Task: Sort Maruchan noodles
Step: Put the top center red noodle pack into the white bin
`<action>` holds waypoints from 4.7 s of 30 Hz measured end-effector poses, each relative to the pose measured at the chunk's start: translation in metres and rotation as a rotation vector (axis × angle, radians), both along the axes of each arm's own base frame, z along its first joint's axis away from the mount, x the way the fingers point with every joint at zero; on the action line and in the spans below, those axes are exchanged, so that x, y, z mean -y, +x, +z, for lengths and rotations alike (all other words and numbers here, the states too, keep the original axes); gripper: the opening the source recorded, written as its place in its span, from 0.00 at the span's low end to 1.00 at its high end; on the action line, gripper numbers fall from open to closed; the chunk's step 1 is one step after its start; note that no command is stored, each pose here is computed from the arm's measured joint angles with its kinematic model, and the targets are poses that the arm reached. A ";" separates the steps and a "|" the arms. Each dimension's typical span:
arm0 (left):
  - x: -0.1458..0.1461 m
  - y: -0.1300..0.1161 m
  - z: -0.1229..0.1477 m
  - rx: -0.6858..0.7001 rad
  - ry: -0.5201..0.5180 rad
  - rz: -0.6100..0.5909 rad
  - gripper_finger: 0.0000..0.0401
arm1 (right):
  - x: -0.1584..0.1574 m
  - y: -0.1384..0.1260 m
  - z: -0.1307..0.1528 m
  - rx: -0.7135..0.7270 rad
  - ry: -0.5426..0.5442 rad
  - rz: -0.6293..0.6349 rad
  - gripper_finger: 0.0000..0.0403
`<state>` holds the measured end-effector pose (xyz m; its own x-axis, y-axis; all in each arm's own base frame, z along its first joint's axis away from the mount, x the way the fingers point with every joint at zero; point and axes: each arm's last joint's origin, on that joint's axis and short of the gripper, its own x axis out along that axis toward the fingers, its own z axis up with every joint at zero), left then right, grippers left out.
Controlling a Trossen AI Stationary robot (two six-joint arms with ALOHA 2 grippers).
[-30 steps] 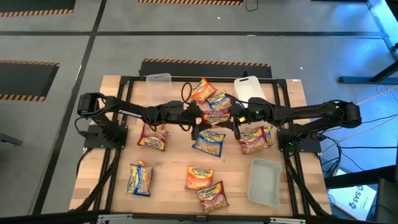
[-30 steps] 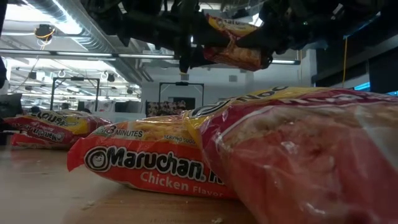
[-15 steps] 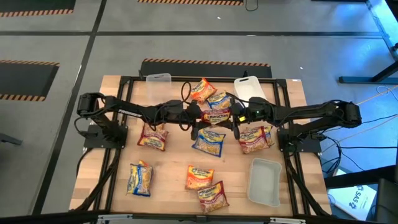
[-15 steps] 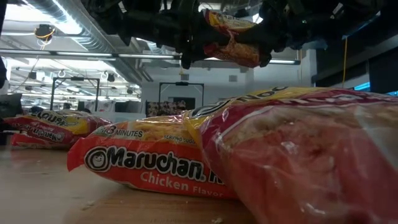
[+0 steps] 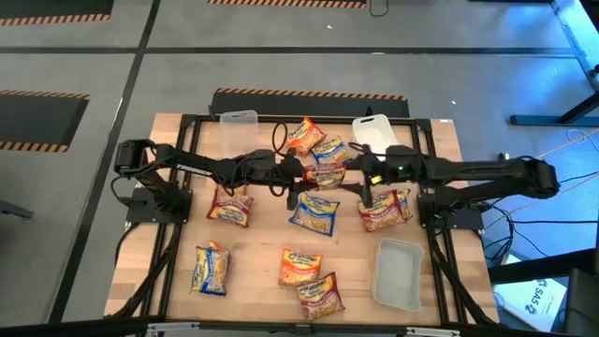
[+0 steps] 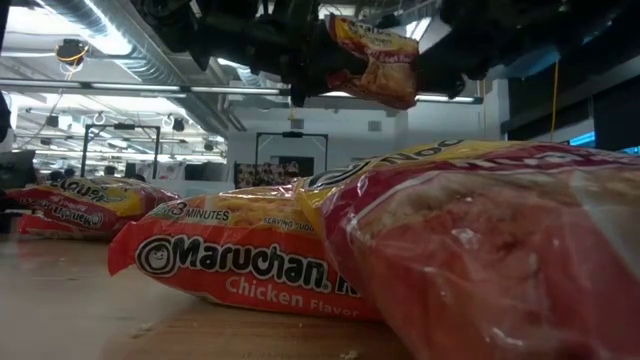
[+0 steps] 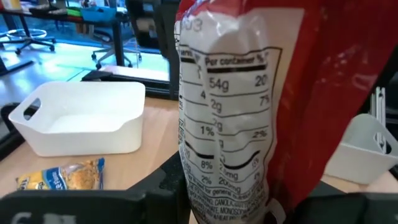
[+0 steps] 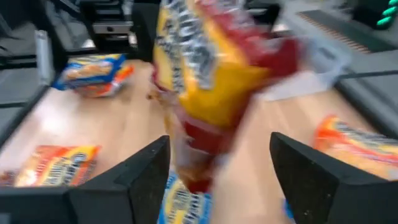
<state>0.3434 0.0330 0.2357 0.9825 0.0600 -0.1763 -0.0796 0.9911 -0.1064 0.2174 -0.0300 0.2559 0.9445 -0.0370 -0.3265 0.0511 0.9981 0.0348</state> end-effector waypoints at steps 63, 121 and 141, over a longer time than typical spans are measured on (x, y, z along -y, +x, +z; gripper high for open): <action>0.005 -0.003 -0.013 -0.157 0.191 0.036 0.31 | 0.016 0.125 0.052 -0.645 -0.019 0.212 0.22; 0.014 -0.052 -0.010 -0.312 0.047 0.068 0.40 | 0.225 -0.030 -0.020 -1.022 -0.108 -0.323 0.23; 0.013 -0.051 -0.008 -0.292 0.050 0.076 0.40 | 0.228 -0.032 -0.019 -1.035 -0.174 -0.289 0.23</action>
<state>0.2927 0.0199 0.2274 0.8832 0.1470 -0.4453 -0.1737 0.9846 -0.0195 0.1856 -0.2583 0.2371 0.1628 -0.3364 -0.9275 0.2078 0.9307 -0.3011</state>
